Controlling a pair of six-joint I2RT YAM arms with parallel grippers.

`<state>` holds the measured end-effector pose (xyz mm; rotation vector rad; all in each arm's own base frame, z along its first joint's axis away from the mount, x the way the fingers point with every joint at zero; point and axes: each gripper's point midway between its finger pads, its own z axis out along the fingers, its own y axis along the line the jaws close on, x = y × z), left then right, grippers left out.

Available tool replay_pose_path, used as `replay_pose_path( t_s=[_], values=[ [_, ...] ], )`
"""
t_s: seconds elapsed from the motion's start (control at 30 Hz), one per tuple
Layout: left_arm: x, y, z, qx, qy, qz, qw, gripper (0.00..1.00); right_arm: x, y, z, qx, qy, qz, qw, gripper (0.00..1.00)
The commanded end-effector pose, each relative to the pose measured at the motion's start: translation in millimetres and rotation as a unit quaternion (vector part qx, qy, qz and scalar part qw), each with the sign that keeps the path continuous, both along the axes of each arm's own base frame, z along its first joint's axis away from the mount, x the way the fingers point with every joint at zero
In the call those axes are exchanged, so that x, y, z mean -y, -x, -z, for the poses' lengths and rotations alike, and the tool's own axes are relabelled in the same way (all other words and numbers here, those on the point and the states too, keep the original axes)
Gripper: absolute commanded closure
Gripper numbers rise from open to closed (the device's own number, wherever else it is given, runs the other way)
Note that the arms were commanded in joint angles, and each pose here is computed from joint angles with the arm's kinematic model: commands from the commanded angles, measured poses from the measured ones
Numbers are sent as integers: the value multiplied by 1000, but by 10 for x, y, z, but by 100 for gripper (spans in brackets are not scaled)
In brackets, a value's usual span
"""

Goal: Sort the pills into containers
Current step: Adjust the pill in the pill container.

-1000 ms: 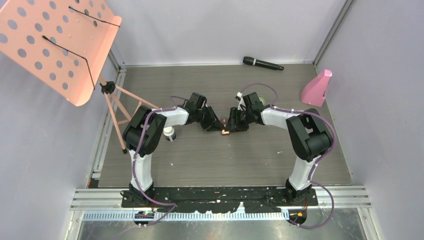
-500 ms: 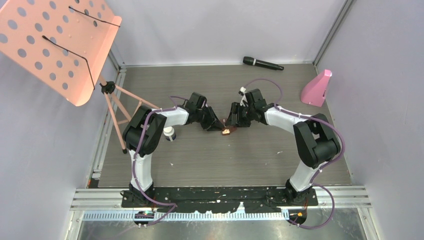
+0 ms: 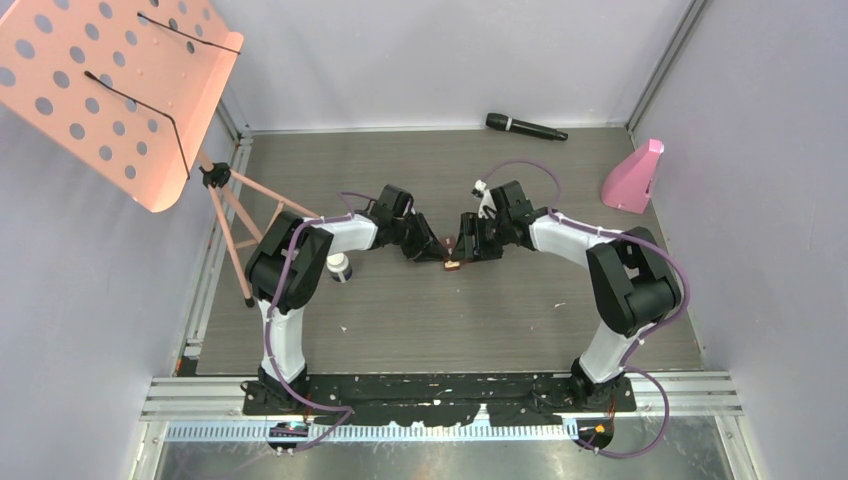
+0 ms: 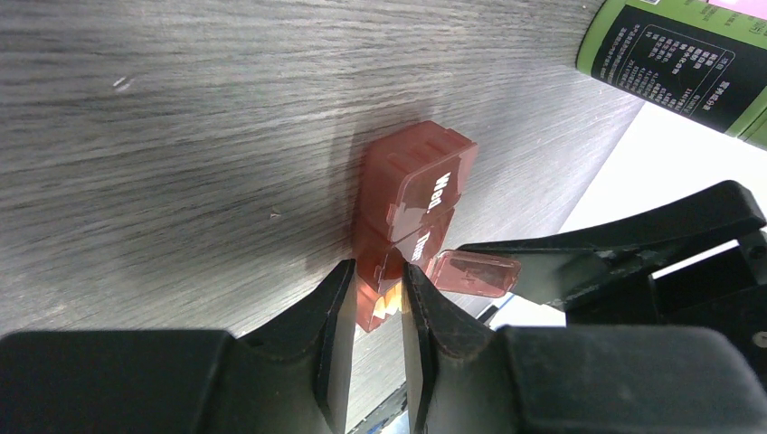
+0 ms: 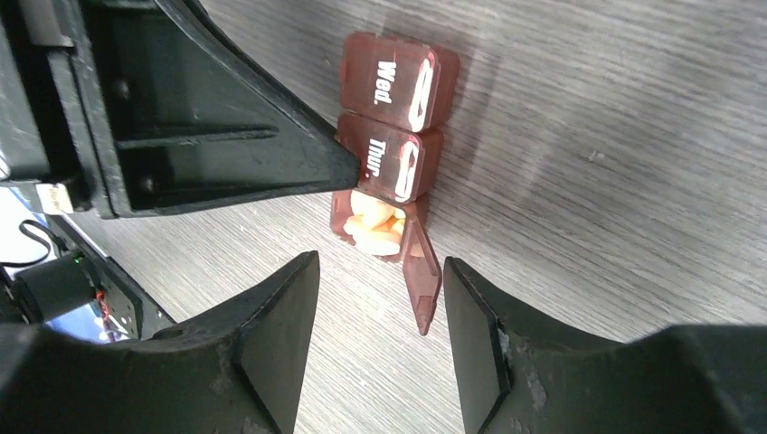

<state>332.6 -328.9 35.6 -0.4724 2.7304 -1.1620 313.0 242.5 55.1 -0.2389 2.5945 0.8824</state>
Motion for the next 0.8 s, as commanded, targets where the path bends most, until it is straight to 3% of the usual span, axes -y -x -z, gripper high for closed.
replay_pose_path(
  t_s=[0.0, 0.37, 0.77],
  values=[
    [-23, 7, 101, -3, -18, 1, 1000, 75, 22, 77, 95, -8, 12, -33, 999, 40],
    [-21, -7, 94, -4, -18, 1, 1000, 75, 54, -1, 177, -15, 28, -9, 999, 47],
    [-24, -12, 92, -6, -20, 2, 1000, 75, -63, -101, 177, -30, -13, 43, 999, 51]
  ],
)
